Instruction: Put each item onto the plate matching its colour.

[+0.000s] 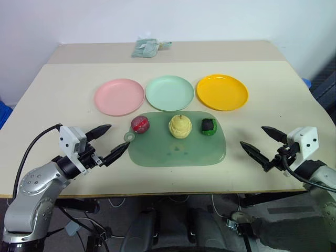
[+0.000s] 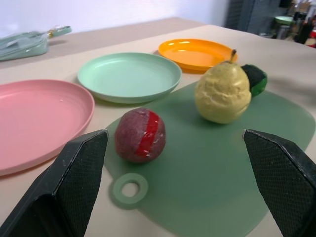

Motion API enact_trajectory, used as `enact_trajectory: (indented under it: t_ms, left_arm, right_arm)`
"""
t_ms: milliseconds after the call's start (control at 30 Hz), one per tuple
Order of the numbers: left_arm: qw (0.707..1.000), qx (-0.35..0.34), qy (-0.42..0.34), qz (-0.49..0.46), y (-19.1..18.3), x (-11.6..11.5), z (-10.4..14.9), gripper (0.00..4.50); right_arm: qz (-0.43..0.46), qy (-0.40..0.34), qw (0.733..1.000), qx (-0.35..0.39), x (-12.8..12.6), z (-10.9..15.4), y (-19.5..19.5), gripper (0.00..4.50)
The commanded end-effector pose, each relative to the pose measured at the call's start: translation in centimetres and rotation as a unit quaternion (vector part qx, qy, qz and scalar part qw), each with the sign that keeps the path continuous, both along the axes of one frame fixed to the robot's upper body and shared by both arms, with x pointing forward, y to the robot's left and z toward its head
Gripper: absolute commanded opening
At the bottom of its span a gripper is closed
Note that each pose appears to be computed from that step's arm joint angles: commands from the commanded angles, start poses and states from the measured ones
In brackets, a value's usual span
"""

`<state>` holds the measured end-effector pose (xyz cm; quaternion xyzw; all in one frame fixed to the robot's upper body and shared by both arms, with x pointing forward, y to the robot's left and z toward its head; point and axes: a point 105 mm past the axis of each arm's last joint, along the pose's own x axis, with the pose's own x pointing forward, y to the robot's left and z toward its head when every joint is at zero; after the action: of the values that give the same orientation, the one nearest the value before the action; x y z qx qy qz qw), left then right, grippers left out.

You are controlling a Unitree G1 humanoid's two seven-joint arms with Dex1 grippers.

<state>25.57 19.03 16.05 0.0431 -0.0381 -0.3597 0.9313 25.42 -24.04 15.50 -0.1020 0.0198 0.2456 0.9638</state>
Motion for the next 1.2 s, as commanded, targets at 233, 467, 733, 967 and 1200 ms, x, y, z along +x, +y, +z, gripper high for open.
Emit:
enact_trajectory:
  t_ms: [233, 467, 733, 967, 1200]
  left_arm:
    - [0.999, -0.01, -0.033, -0.012, -2.0, 0.2, 2.5, 4.5]
    - [0.999, -0.015, -0.026, -0.013, -2.5, 0.6, 2.2, 4.5]
    - [1.0, -0.017, -0.013, -0.002, -2.9, 1.4, 1.4, 4.5]
    - [0.998, 0.003, 0.04, 0.04, -2.3, 3.4, -0.1, 4.5]
    - [0.996, -0.002, 0.058, 0.07, -2.3, 6.2, -0.4, 4.5]
  right_arm:
    - [0.006, -0.028, 1.0, -0.011, -0.1, 1.4, 0.0, 4.47]
    - [0.015, -0.028, 0.999, -0.012, 0.0, 1.3, 0.0, 4.47]
    - [0.085, -0.054, 0.995, 0.016, 0.6, 2.2, 2.8, 4.47]
    - [0.203, -0.03, 0.978, 0.026, 0.9, 2.0, 6.7, 4.47]
    - [0.314, -0.034, 0.948, 0.037, 0.7, 2.8, 9.8, 4.47]
